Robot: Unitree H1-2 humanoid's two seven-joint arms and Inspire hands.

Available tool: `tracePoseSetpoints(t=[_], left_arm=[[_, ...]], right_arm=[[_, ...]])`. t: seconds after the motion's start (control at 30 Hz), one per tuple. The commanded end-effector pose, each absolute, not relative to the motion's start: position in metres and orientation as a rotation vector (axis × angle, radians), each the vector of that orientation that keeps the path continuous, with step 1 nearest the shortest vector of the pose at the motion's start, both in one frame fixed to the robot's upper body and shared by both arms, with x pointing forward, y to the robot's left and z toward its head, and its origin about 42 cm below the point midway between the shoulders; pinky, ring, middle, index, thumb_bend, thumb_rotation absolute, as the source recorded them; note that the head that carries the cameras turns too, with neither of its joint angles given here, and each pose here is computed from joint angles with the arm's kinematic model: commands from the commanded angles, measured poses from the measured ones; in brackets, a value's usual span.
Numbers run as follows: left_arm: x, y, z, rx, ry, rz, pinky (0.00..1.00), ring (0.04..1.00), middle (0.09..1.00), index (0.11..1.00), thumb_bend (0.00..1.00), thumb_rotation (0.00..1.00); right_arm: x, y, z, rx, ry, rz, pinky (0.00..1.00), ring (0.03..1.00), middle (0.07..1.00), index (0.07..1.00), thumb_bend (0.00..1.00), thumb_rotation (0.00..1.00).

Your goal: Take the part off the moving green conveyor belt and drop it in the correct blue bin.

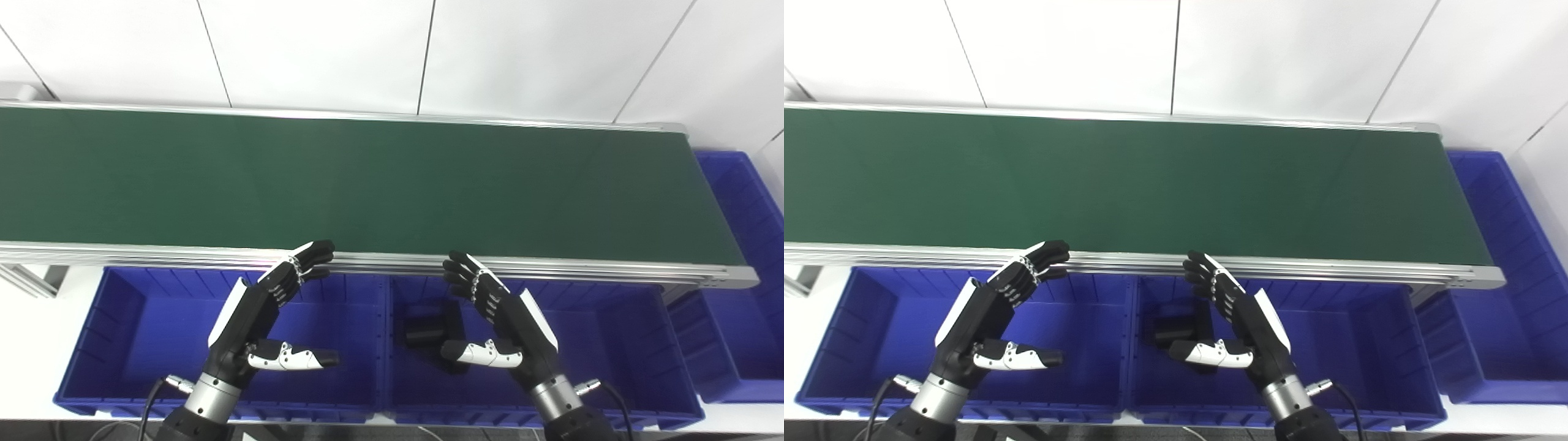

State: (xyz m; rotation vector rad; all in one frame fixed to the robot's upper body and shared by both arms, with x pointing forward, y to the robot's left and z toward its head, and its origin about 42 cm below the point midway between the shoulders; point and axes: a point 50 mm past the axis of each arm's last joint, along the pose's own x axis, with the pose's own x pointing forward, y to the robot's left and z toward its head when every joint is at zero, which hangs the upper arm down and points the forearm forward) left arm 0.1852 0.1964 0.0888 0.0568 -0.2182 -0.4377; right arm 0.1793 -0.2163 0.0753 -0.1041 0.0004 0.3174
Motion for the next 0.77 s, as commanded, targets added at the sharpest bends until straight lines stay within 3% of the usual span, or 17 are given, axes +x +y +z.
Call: tracePoseSetpoints(t=[0.0, 0.73], left_arm=[[0.1874, 0.1979, 0.0958, 0.054, -0.268, -0.425, 0.81, 0.872, 0.881, 0.850, 0.89, 0.27], [0.1870, 0.2063, 0.0934, 0.088, -0.240, -0.418, 0.84, 0.878, 0.877, 0.851, 0.90, 0.28]], right_arm=[[0.1801, -0.2143, 0.0831, -0.103, -0.085, 0.313, 0.85, 0.871, 0.887, 0.917, 1.00, 0.38], [0.1782, -0.2091, 0.0802, -0.147, -0.113, 0.283, 0.85, 0.891, 0.913, 0.914, 1.00, 0.41]])
